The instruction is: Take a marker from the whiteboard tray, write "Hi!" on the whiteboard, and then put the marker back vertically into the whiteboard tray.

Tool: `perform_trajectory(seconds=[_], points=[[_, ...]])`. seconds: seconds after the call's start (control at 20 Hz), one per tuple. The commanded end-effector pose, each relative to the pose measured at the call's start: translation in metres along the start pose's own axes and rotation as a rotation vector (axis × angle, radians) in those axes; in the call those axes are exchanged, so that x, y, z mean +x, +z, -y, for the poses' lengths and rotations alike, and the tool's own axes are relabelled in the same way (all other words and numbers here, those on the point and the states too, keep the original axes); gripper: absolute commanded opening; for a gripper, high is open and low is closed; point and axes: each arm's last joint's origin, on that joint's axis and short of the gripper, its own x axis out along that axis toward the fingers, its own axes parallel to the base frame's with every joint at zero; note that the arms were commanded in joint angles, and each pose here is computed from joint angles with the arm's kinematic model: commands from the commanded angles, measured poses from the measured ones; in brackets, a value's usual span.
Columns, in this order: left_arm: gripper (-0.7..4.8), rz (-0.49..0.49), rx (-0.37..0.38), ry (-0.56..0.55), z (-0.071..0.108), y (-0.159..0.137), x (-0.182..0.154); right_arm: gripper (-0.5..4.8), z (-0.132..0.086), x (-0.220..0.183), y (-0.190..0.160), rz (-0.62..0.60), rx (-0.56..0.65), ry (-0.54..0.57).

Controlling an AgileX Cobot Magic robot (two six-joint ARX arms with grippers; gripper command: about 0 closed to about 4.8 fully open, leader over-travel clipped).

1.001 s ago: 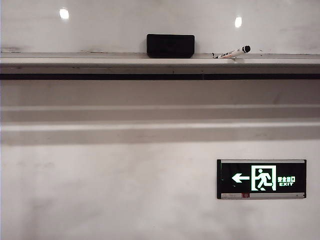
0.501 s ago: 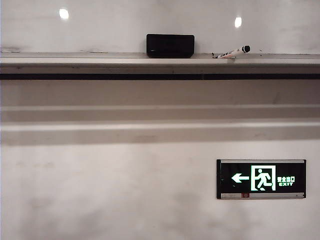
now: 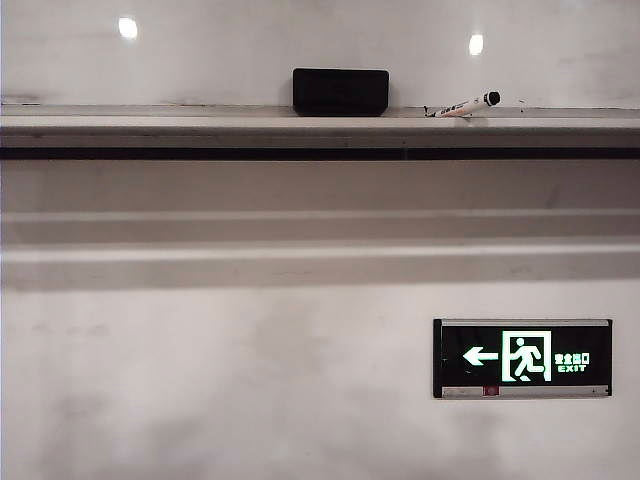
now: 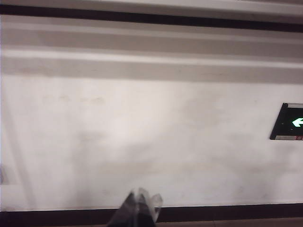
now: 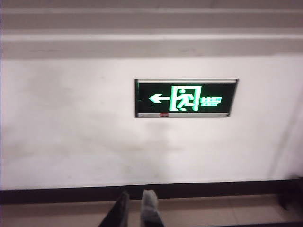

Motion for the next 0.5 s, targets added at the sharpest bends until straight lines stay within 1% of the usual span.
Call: perform_trajectory(seconds=[0.05,0.5], points=[[-0.05,0.007,0.008,0.003,-0.0002,0.0008,-0.0001,0.44,0.0020,-0.0001,0.0026,0.024,0.006,-0.020],[-0.05,0.008,0.008,0.003,-0.0002,0.0008,-0.0001,0.44,0.0020,-0.0001,0.0026,0.024,0.006,-0.019]])
